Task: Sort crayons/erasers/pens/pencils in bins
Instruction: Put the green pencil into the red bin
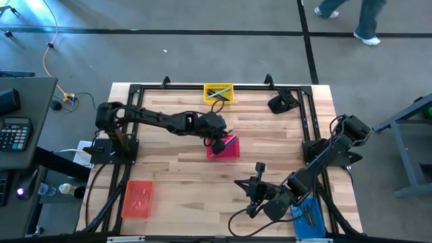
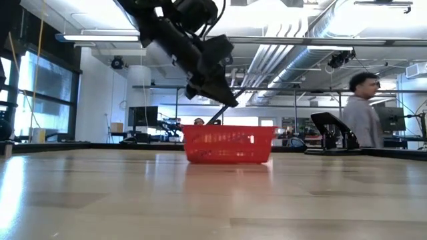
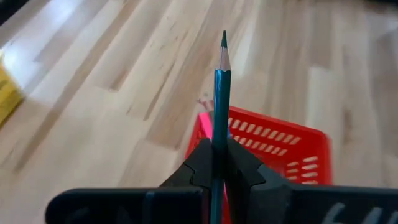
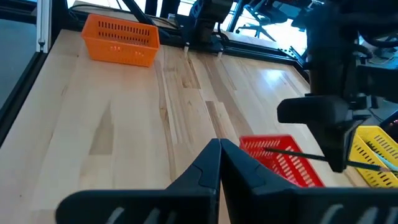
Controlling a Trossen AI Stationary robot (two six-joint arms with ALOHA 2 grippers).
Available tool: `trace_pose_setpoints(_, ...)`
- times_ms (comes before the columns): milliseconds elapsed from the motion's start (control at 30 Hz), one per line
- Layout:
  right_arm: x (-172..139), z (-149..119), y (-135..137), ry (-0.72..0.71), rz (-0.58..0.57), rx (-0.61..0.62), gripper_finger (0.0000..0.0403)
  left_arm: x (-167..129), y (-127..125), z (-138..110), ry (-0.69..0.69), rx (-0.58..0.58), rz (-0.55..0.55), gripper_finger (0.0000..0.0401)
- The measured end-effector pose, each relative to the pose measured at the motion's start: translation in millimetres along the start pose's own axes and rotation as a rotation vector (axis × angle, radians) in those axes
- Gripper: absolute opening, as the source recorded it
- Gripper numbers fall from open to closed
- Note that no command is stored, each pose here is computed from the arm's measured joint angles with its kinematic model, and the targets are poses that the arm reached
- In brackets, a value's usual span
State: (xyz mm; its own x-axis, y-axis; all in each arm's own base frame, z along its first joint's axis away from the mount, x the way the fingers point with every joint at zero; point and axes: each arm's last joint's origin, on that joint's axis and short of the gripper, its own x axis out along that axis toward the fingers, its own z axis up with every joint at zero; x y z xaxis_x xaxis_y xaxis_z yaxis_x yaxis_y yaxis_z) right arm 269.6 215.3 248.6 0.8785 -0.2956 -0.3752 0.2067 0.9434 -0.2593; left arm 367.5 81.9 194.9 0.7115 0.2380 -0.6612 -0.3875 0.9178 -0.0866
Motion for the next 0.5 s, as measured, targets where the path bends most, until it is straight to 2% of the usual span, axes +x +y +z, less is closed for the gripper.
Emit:
trace_pose_setpoints(300,0.0,-0.3,0.1,0.004,0.006,0.001,0.0000,-4.0,1.2,-7.8,0.086,0.020,0.039,0.0001)
trace_pose_setpoints(500,0.0,-0.4,0.2,0.005,0.010,-0.001,0.0000,-4.0,-7.6,-6.7,0.057,0.017,-0.024,0.0001)
